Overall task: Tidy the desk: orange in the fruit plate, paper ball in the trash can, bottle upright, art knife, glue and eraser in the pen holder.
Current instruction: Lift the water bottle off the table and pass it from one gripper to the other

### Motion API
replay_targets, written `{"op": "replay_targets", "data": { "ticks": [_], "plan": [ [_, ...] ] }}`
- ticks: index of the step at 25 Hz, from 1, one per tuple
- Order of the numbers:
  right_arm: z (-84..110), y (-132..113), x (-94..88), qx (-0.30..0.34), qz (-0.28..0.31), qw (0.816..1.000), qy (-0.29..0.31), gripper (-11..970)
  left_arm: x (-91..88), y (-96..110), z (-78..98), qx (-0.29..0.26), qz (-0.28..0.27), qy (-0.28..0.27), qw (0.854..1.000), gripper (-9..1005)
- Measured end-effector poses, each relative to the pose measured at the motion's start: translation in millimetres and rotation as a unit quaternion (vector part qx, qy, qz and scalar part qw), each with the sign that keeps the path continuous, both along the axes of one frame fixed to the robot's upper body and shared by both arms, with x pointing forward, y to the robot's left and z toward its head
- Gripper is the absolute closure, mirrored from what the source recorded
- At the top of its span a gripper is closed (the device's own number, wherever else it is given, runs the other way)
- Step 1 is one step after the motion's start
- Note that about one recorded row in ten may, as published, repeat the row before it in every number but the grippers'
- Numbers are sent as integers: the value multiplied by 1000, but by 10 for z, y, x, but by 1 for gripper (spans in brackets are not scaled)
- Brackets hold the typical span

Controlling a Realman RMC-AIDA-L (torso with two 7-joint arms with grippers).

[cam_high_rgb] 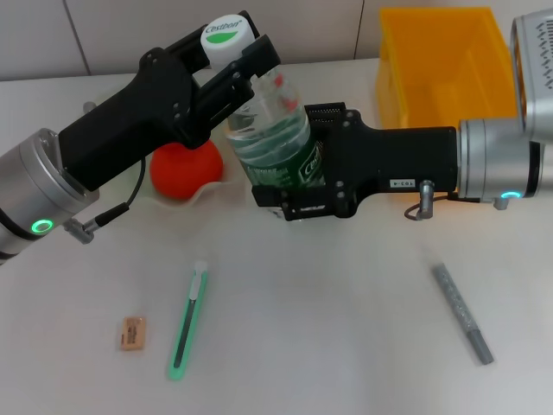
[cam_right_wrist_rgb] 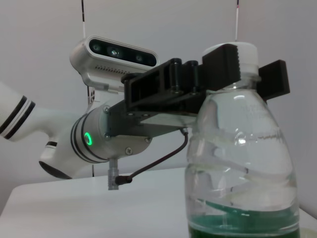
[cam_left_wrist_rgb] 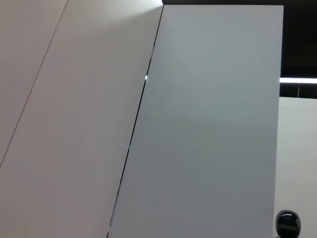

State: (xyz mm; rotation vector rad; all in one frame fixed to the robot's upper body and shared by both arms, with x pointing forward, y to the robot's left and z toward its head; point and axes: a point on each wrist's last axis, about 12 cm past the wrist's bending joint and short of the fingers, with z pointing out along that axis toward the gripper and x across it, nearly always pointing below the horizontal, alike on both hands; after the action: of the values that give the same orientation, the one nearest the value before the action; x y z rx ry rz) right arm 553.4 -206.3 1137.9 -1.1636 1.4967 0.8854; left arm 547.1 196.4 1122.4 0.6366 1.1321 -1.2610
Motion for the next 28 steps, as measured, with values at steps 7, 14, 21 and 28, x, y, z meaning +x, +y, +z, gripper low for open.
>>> {"op": "replay_targets", "data": {
  "ticks": [7,14,21,28],
  "plan": [
    [5,-48,-81,-3,-2,1000,-1,189,7,-1,-1,1,2,1,1000,555],
    [-4,-92,-142,-3,-7,1000,2,189,13,-6,2,2,2,0,1000,555],
    [-5,-131,-182,-4,-12,1000,1,189,7,-13,4,4,1,-6,1000,555],
    [-8,-182,-210,-3,-20,1000,0,188,-6,-4,-7,5,3,-10,1000,556]
  ]
}}
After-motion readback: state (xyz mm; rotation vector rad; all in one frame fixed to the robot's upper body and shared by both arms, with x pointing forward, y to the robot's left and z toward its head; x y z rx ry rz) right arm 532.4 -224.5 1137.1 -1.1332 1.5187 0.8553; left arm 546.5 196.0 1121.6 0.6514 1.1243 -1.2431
